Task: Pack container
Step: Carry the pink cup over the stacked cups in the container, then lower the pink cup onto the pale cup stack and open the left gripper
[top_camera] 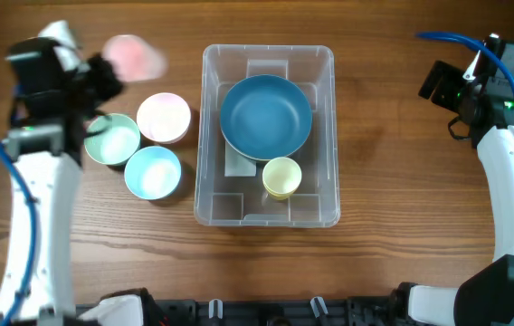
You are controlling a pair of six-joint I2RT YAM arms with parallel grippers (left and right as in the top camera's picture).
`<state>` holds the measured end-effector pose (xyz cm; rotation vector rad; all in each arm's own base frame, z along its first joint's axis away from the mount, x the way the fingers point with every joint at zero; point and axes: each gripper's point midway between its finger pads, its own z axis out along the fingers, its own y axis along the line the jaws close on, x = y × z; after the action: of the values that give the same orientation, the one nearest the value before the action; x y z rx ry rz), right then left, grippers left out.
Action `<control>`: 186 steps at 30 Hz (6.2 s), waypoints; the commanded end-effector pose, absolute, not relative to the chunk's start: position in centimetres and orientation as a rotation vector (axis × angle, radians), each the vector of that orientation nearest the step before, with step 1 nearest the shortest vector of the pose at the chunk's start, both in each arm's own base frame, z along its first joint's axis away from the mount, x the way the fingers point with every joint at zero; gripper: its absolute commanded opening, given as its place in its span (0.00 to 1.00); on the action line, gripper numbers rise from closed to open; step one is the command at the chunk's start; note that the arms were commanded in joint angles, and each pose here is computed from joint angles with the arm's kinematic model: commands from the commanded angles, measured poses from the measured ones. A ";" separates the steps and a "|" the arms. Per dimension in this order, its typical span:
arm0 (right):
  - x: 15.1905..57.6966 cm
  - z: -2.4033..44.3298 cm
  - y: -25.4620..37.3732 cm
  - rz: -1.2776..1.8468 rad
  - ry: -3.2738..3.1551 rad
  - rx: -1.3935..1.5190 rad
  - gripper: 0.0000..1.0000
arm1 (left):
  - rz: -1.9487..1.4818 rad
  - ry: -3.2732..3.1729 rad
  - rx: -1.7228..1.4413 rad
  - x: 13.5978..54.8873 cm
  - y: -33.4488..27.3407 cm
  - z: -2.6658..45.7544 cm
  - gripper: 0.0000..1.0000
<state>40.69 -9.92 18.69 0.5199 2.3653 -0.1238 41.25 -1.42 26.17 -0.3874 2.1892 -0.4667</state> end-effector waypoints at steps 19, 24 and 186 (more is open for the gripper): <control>40.8 19.3 -10.0 -0.135 2.349 0.515 1.00 | -0.671 2.553 0.402 27.6 -22.5 22.3 0.04; 40.8 19.3 -10.0 -0.135 2.349 0.515 1.00 | -0.656 2.617 0.439 26.7 -23.1 20.8 0.04; 40.8 19.3 -10.0 -0.135 2.349 0.515 1.00 | -0.391 3.101 -0.094 26.9 -25.1 5.7 0.04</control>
<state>40.69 -9.92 18.69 0.5199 2.3653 -0.1238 27.16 -24.43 5.56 -0.0682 3.0855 -0.3508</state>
